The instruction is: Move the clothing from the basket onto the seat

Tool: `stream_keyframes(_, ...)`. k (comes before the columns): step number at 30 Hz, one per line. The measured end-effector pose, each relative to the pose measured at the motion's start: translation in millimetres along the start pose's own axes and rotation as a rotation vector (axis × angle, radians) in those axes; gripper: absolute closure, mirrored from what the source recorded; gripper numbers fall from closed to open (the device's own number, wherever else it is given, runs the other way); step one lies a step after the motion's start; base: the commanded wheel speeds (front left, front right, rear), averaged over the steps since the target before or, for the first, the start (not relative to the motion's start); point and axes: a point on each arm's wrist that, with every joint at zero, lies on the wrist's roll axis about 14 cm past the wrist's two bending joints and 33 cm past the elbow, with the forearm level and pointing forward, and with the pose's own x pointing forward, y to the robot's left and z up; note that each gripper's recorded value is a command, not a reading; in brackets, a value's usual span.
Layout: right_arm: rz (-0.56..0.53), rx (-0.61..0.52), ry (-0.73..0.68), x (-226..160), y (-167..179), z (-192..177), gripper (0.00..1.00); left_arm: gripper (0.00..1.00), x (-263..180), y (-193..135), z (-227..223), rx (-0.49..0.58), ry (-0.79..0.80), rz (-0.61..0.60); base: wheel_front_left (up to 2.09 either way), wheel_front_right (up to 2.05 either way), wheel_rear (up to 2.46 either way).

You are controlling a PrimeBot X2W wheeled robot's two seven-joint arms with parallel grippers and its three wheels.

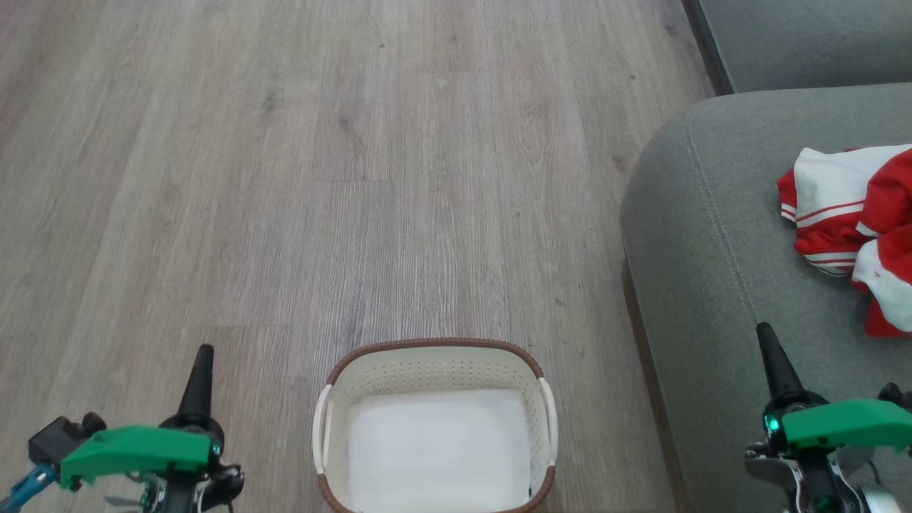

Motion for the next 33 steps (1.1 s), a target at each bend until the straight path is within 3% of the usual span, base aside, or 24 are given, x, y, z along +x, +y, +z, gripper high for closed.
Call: stream_keyframes(33, 0.008, 0.357, -0.007, 7.7, 1.1, 3.6, 1.0, 1.0, 10.9, -13.1, 7.5, -0.371, -0.005, -0.062, 0.0, 0.0, 0.0)
